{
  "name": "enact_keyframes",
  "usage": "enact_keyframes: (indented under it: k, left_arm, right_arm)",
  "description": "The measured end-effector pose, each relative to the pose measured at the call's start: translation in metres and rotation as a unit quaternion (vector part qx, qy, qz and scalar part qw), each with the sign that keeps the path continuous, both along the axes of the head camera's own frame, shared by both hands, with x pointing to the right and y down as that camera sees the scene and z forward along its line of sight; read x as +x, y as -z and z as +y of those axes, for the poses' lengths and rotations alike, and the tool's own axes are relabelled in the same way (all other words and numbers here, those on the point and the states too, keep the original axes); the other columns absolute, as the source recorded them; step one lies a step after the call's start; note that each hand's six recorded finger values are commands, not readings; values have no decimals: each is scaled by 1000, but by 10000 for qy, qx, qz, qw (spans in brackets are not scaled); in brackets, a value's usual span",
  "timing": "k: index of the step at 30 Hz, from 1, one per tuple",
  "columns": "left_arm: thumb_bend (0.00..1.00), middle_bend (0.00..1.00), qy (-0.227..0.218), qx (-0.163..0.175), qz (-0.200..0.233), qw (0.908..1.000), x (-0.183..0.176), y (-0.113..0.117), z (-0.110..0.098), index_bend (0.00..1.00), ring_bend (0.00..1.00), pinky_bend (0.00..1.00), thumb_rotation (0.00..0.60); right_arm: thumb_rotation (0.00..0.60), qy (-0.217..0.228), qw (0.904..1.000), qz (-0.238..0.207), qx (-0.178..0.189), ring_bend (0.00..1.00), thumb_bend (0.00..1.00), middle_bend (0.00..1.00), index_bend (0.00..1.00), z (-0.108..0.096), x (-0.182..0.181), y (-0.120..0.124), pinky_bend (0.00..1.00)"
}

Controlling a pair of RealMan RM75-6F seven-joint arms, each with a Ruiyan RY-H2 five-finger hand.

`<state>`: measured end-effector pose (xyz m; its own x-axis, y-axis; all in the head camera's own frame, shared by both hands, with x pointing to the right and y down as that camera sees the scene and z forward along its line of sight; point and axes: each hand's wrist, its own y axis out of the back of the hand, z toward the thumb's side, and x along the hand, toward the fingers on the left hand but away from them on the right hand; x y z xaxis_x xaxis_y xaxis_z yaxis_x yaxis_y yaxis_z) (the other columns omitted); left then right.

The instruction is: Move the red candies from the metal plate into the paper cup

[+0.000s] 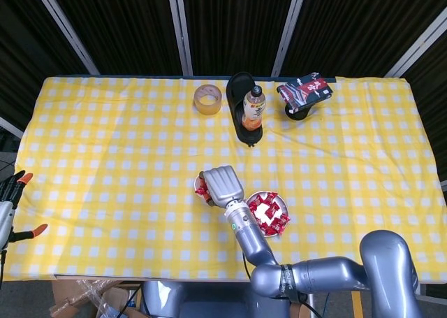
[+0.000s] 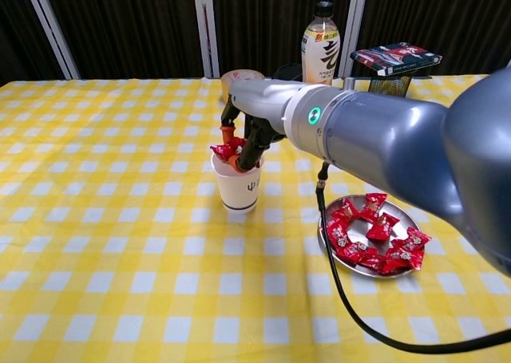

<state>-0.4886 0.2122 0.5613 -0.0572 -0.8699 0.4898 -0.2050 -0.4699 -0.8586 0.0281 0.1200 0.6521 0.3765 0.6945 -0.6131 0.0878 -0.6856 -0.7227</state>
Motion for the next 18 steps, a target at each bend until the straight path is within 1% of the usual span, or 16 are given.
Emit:
enact_keyframes:
  k: [9,18]
  left_arm:
    - [47,0,15,-17,2,10000,-1,0,1,0,0,0,600]
    - [46,0,16,-35,4,10000,0,0,1,0,0,0,600]
  right_arm:
    - [600,-30,10000,4,-15,915,586,886,594,-3,-6,-9,953]
    - [600,-56,10000,64,-41,915,586,886,588,-5,-3,-13,952]
